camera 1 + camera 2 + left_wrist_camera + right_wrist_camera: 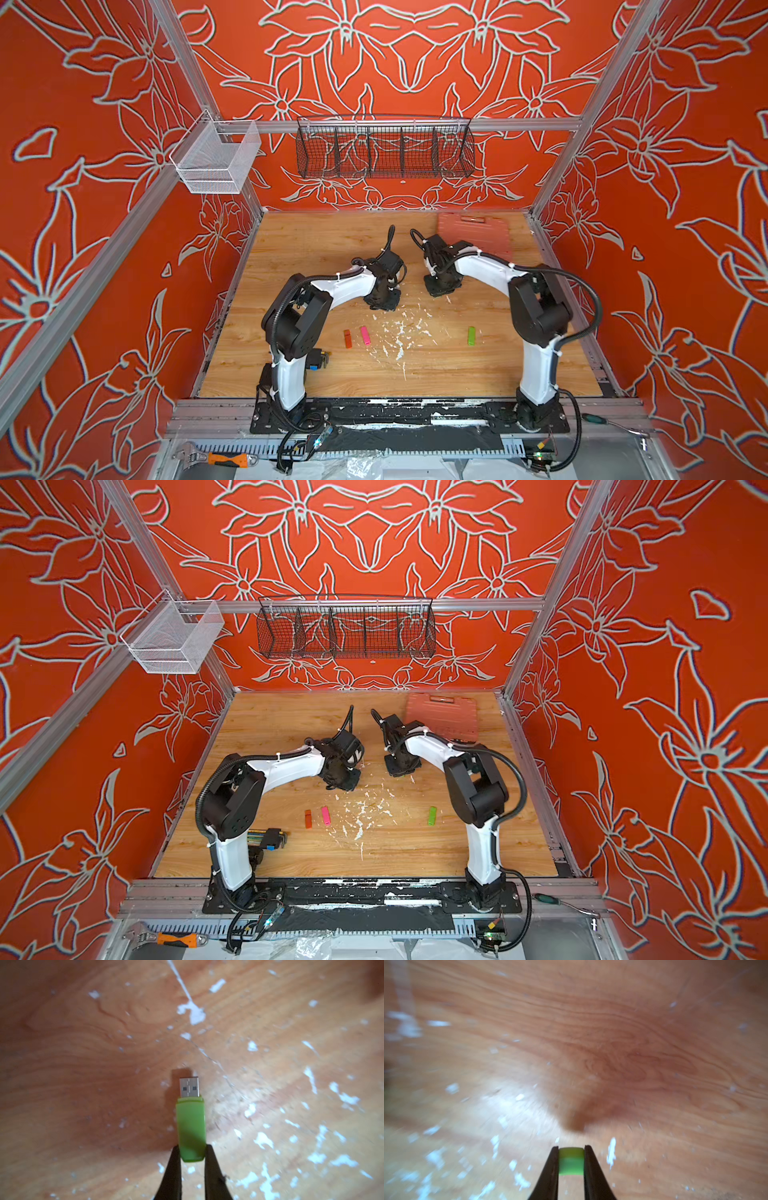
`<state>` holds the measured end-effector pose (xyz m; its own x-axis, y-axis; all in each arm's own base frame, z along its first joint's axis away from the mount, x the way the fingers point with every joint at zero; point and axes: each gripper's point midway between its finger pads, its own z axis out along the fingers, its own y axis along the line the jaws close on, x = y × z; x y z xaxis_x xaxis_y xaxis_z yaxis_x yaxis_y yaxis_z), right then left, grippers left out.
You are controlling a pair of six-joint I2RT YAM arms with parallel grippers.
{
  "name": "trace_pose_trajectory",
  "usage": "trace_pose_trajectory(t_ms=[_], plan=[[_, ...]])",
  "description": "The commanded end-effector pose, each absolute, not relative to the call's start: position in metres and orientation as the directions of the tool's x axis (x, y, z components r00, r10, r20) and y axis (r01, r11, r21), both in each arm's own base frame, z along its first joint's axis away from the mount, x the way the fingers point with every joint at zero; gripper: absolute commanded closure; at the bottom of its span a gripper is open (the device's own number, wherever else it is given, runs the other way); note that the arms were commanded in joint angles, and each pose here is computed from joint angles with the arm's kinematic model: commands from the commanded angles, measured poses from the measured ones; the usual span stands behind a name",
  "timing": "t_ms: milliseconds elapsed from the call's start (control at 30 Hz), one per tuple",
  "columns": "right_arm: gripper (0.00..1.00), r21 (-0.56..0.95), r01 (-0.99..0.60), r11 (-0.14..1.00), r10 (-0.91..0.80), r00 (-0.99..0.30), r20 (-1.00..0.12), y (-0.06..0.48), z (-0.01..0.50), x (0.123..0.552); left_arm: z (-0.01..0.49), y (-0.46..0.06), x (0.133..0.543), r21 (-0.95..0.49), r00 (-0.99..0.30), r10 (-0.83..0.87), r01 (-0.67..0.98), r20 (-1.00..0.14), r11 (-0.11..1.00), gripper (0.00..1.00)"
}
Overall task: Close the usb drive cover
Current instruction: Pick up the USB drive from the center of the board, then close the cover of the USB drive.
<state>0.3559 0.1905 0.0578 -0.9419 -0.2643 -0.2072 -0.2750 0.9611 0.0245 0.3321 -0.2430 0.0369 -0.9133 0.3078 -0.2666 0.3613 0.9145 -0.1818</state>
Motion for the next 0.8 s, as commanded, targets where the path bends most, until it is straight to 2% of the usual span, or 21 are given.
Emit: trace_pose_trajectory(t_ms=[0,167,333,467,767], plan=[[0.88,0.193,-0.319,0.928,-0.216,-0.882,-0.419,0.214,0.126,0.357,0.085,-0.27,0.32,-0.34,-0.864,0.337,0.466,-0.374,0.817,0.99],[0.88,0.451,-0.419,0.788,-0.078,-0.794,-0.602,0.234,0.203,0.332,0.142,-0.292,0.291,-0.496,-0.805,0.338,0.574,-0.487,0.652,0.99],[0.88,0.659,-0.494,0.567,0.082,-0.762,-0.642,0.244,0.254,0.309,0.198,-0.304,0.266,-0.581,-0.746,0.311,0.658,-0.589,0.479,0.99],[0.88,0.693,-0.574,0.436,0.153,-0.712,-0.686,0.246,0.294,0.29,0.24,-0.307,0.249,-0.64,-0.72,0.258,0.692,-0.644,0.336,0.99],[0.88,0.664,-0.685,0.3,0.372,-0.557,-0.743,0.226,0.356,0.262,0.304,-0.299,0.237,-0.667,-0.68,0.076,0.732,-0.73,0.141,1.0]])
